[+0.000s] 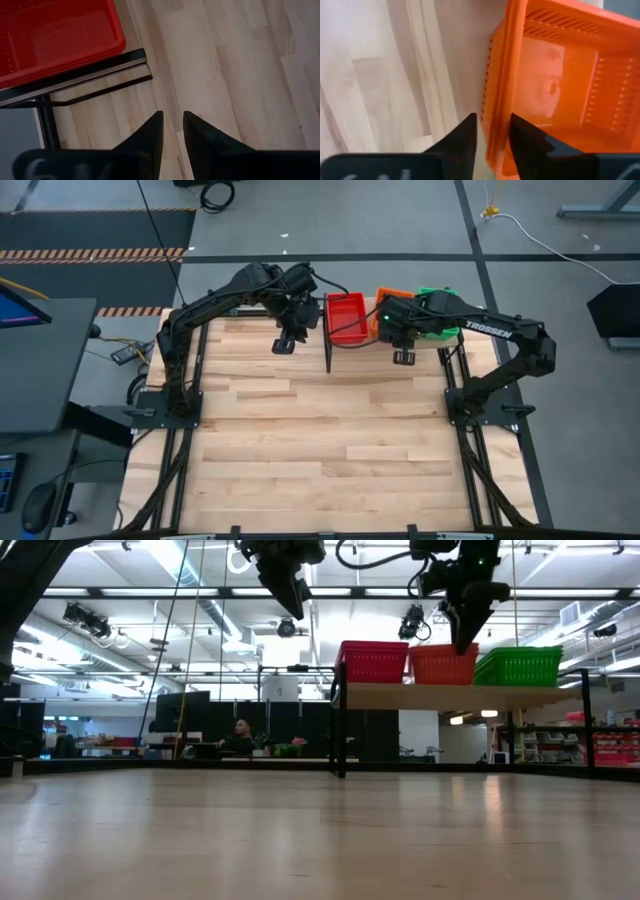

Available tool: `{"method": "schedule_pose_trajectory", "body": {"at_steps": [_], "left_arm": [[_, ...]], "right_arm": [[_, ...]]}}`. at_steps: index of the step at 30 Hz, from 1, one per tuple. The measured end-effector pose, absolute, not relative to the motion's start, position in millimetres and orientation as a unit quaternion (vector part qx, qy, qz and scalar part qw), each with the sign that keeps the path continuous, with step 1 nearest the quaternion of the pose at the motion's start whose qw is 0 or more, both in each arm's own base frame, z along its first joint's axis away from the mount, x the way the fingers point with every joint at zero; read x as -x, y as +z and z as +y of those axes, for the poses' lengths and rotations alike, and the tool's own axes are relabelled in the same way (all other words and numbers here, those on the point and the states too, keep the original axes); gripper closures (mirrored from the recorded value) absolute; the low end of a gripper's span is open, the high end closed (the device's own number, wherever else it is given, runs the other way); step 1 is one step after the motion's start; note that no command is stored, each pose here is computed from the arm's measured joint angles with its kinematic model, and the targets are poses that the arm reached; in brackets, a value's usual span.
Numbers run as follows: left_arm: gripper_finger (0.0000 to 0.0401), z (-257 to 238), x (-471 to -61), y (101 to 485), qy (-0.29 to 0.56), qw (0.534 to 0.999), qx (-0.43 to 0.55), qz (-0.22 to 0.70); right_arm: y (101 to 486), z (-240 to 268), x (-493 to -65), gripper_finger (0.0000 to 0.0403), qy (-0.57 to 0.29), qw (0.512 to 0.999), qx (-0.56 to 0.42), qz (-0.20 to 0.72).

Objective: Stack baskets on shelf by color
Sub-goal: Adjust the stacked orange bin, then return to Home Position

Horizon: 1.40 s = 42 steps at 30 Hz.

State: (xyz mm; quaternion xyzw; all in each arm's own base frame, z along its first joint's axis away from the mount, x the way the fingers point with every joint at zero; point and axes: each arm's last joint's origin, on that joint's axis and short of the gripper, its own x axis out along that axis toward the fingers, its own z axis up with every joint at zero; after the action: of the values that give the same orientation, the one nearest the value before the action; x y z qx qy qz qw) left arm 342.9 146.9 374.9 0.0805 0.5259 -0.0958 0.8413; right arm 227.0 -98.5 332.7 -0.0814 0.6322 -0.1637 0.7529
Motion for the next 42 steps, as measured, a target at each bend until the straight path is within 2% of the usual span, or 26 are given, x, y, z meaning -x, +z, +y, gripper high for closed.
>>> {"method": "schedule_pose_trajectory", "body": {"at_steps": [6,11,19,31,36,42], "left_arm": [[0.0321,146.9,-343.1,374.9,-0.091,0.842,-0.073,0.526],[0.0321,146.9,-343.1,374.9,-0.091,0.842,-0.073,0.526],[0.0321,146.9,-343.1,374.9,-0.091,0.842,-0.073,0.526],[0.0321,146.9,-343.0,374.9,-0.091,0.842,-0.072,0.527],[0.0321,146.9,-343.0,374.9,-0.091,0.842,-0.072,0.527],[0.0321,146.9,-343.0,374.9,-0.089,0.842,-0.07,0.527]], "right_arm": [[332.4,-97.9,-227.1,0.0369,-0.16,0.752,0.082,0.634],[331.7,-98.0,-223.1,0.0384,-0.161,0.734,0.096,0.653],[331.4,-100.1,-219.2,0.0356,-0.161,0.721,0.102,0.667],[330.7,-100.3,-216.0,0.0352,-0.14,0.71,0.114,0.681],[335.2,-99.0,-212.1,0.0326,-0.147,0.717,0.114,0.671],[351.4,-91.0,-197.4,0.0276,-0.168,0.748,0.109,0.633]]}}
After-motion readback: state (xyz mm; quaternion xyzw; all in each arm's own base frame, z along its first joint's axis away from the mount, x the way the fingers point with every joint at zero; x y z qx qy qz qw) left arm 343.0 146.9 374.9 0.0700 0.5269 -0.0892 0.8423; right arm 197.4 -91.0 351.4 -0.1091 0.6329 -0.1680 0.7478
